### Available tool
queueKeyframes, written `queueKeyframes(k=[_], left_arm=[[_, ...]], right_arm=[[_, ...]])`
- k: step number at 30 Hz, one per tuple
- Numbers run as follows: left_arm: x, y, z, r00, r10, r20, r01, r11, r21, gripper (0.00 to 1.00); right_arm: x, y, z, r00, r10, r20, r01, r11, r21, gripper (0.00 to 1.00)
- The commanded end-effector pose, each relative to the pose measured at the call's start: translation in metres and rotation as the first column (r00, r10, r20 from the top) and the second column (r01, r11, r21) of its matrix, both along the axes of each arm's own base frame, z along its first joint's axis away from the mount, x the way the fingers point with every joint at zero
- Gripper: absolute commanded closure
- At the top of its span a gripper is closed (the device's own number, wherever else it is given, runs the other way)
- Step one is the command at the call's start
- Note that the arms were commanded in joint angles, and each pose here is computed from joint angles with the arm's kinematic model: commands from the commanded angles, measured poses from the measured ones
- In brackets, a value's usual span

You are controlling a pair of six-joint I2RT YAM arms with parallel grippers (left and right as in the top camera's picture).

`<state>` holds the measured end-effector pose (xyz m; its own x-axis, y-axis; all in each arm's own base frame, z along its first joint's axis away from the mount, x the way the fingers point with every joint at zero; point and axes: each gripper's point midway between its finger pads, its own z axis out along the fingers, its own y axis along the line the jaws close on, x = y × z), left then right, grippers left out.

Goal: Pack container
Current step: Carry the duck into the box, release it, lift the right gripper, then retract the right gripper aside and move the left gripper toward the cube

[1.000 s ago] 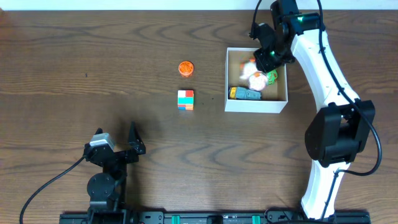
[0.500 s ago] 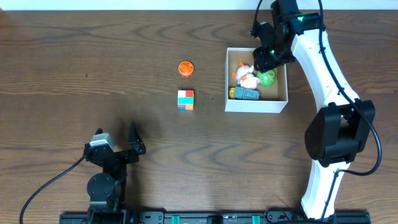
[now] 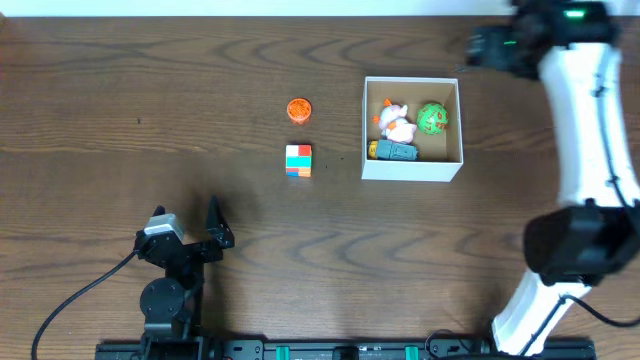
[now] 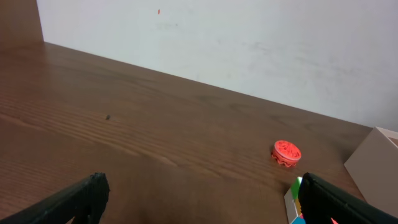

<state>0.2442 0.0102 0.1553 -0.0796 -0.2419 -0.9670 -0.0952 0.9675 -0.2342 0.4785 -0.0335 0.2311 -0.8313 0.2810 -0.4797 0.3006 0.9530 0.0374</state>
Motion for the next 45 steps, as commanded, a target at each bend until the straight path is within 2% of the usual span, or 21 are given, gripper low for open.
queueKeyframes(k=[1, 9, 21, 30, 33, 35, 39, 45], left_arm=[[-0.001, 0.002, -0.019, 0.998, 0.011, -0.057, -0.01, 1.0, 0.019, 0.02], [-0.001, 0.002, -0.019, 0.998, 0.011, -0.057, -0.01, 1.0, 0.019, 0.02], [-0.001, 0.003, -0.019, 0.998, 0.011, -0.057, -0.01, 1.0, 0.019, 0.02], [-0.001, 0.003, -0.018, 0.998, 0.011, -0.054, -0.01, 1.0, 0.019, 0.02], [-0.001, 0.0, -0.018, 0.999, 0.006, -0.048, -0.009, 0.999, -0.049, 0.02], [0.001, -0.013, -0.013, 0.997, -0.07, -0.024, 0.068, 0.994, -0.086, 0.02], [-0.002, -0.046, -0.004, 0.966, -0.26, 0.004, 0.26, 0.964, -0.06, 0.02], [-0.004, -0.044, 0.017, 0.965, -0.255, -0.064, 0.251, 0.966, -0.066, 0.02]], right_arm=[[-0.01, -0.058, -0.003, 0.98, -0.198, -0.006, 0.198, 0.98, -0.007, 0.01], [-0.026, -0.106, -0.049, 0.949, -0.298, -0.1, 0.299, 0.954, -0.008, 0.01], [-0.035, -0.121, -0.133, 0.929, -0.342, -0.14, 0.34, 0.94, -0.039, 0.01], [-0.037, -0.121, -0.143, 0.929, -0.341, -0.145, 0.339, 0.94, -0.04, 0.01], [-0.037, -0.121, -0.143, 0.929, -0.341, -0.145, 0.339, 0.94, -0.04, 0.01], [-0.037, -0.121, -0.143, 0.929, -0.341, -0.145, 0.339, 0.94, -0.04, 0.01], [-0.037, -0.121, -0.143, 0.929, -0.341, -0.145, 0.339, 0.94, -0.04, 0.01], [-0.037, -0.121, -0.143, 0.929, -0.341, -0.145, 0.339, 0.94, -0.04, 0.01]])
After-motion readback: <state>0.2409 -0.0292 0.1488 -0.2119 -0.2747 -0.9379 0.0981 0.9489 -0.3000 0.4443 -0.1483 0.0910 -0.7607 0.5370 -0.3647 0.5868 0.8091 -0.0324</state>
